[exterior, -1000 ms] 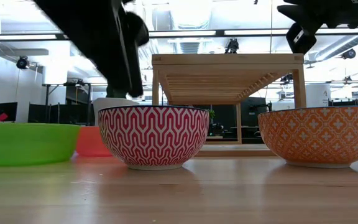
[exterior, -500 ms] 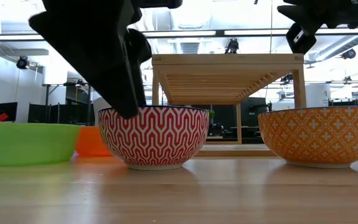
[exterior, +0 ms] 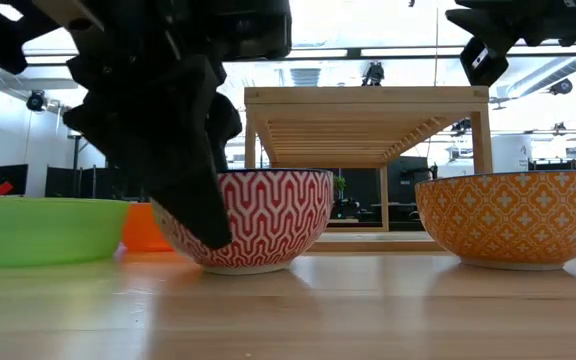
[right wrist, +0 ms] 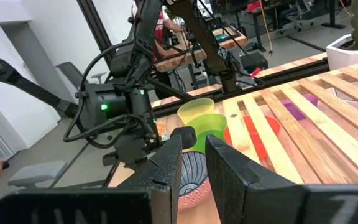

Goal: Place and stack bowls onto a shelf
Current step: Put the blue patterned bowl on the shelf

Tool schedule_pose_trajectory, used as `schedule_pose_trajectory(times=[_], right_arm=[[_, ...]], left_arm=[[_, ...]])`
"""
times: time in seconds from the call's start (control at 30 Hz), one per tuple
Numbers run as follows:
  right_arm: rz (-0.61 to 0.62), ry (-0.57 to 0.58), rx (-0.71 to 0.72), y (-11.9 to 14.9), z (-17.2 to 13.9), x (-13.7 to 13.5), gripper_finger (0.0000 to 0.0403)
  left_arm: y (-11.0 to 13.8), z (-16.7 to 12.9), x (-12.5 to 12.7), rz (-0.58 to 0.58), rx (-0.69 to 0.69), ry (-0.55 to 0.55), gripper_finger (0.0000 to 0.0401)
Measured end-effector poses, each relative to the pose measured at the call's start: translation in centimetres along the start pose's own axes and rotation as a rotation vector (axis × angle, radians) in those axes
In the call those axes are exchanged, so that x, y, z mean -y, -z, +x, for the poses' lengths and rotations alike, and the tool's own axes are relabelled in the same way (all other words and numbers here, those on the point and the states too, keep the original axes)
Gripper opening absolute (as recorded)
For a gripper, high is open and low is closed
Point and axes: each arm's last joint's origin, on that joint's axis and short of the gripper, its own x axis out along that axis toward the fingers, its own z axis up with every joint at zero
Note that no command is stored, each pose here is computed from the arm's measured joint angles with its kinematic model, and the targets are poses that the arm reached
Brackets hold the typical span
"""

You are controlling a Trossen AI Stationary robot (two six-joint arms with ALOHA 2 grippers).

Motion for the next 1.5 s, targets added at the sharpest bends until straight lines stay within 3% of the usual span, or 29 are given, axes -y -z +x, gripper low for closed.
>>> schedule_pose_trajectory(times=[0.2,0.53,0.97,1.27,1.5], right_arm=[[0.000,0.000,-0.001,0.0,0.0,0.0,0.0063],[-0.001,0.002,-0.005,0.1,0.0,0.0,0.0063],[0.001,0.003,-0.005,0.0,0.0,0.0,0.0063],[-0.003,0.002,0.004,0.0,0.0,0.0,0.0063],[-0.033,0.003,0.000,0.0,0.0,0.0,0.0063]], left_arm=[[-0.2,-0.2,0.0,0.012,0.011,-0.012,0.0013],[-1.9,-2.8,0.7,0.103,-0.068,-0.016,0.0006],[-8.2,-12.3,2.1,0.358,0.034,0.022,0.0004],[-12.4,-18.8,-2.6,0.554,0.107,-0.096,0.0008],[-14.0,-19.3,-8.5,0.641,0.028,-0.178,0.0007]])
